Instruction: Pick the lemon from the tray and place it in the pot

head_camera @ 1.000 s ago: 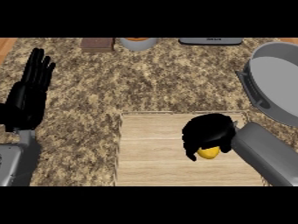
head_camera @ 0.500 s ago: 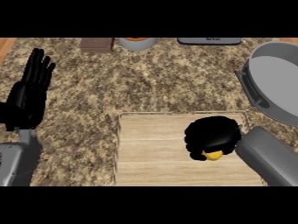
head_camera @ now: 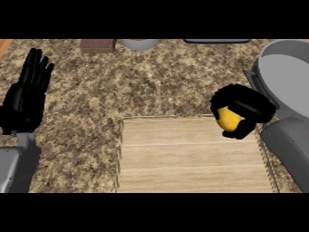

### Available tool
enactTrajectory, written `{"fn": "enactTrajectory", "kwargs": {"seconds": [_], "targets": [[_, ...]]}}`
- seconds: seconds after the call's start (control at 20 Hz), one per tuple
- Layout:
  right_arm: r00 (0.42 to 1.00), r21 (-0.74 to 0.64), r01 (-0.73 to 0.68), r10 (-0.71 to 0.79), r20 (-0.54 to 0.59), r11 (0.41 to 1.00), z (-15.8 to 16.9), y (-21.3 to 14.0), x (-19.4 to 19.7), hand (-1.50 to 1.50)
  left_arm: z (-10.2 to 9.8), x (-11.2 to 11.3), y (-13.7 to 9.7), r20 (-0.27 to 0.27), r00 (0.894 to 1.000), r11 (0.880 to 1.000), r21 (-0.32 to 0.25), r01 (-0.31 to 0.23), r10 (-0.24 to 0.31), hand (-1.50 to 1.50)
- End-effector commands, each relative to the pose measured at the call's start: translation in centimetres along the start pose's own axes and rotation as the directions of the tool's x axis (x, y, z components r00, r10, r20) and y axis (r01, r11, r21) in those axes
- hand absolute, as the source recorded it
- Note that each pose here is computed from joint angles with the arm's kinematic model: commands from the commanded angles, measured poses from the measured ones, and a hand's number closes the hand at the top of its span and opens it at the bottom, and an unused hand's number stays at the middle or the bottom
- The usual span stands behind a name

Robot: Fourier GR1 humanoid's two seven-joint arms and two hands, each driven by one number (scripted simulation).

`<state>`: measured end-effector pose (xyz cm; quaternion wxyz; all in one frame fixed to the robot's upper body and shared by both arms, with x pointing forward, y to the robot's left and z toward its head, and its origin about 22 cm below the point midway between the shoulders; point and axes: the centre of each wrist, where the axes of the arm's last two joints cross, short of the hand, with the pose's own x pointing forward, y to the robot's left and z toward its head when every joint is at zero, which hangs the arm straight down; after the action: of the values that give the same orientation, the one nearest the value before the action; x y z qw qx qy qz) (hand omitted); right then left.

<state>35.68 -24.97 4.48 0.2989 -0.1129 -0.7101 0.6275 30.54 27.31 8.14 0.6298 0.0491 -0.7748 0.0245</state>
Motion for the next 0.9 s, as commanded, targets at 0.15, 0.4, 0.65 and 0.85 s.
{"fn": "enactTrajectory", "kwargs": {"seconds": [0.15,0.4,0.65,0.85], "targets": [[0.768,-0.290,-0.125,-0.093,-0.634,0.949,2.6,-4.4,-4.4,1.50,0.0,0.1,0.1,0.004,1.000,1.000,0.000,0.006,-0.006,0.00],[0.461,-0.416,-0.367,-0.225,-0.858,0.832,3.5,-8.9,-6.1,1.50,0.0,0.1,-0.3,0.007,1.000,1.000,-0.017,0.003,-0.002,0.00],[0.176,-0.383,-0.620,-0.354,-0.919,0.685,4.2,-13.2,-7.0,1.50,-0.2,0.5,-1.1,0.017,1.000,0.998,-0.060,0.002,0.000,0.00],[-0.020,-0.290,-0.752,-0.460,-0.888,0.592,3.6,-15.6,-7.3,1.50,-0.4,0.3,-1.8,0.016,1.000,0.997,-0.071,-0.012,0.013,0.00]]}}
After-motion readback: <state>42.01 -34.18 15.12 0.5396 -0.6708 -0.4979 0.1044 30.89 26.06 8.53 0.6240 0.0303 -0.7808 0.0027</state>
